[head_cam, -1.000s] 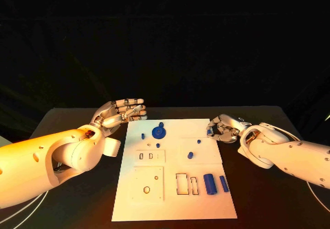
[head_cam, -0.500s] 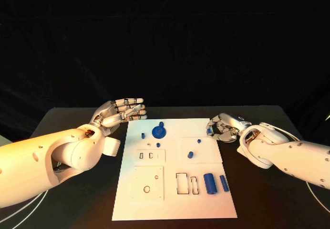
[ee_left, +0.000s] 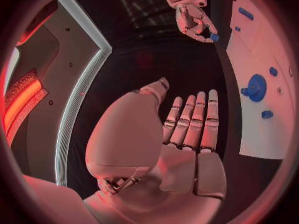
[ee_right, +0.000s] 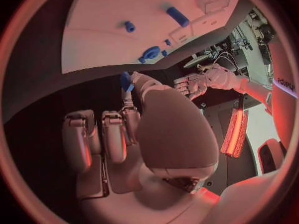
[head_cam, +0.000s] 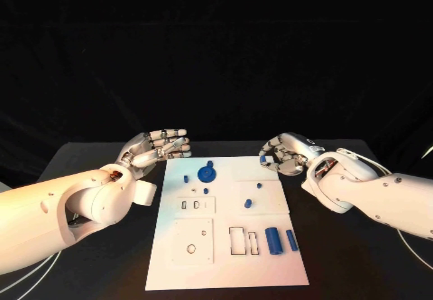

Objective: Assemble the parts on the task board

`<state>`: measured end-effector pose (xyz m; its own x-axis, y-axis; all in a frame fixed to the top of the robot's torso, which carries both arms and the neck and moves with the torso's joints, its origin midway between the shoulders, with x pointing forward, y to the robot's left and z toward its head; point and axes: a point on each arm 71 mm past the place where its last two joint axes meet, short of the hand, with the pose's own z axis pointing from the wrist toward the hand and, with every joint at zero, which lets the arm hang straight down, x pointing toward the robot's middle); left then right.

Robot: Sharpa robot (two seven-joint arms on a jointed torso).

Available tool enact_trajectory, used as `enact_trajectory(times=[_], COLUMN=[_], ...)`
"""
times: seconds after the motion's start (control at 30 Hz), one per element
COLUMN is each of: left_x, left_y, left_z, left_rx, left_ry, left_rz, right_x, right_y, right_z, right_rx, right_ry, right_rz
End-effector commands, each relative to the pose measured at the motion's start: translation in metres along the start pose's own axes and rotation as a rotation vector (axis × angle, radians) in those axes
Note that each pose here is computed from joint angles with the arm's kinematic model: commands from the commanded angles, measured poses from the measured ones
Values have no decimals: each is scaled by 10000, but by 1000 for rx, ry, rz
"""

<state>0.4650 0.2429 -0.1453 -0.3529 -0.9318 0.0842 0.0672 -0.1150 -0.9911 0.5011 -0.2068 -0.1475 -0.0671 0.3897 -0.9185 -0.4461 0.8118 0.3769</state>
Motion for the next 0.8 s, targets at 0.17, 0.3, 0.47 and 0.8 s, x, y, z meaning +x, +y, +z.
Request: enact_trajectory(times=[0.17,0.3,0.47,0.8], left_x=[39,35,26,51], left_y=[8,21,32,39], left_z=[20,26,34,46], left_rx=[-1,-12,-19,-21], left_ry=[6,-8,-19,-15], left_rz=[-9,-5,-5,-9], right_x=[181,308,487,912], right_y=[447,690,947,1218], right_z=[25,41,61,60], right_rx=[-2,-17,-27,-35], right_ry=[56,74,100,173], right_rz=[65,89,104,68])
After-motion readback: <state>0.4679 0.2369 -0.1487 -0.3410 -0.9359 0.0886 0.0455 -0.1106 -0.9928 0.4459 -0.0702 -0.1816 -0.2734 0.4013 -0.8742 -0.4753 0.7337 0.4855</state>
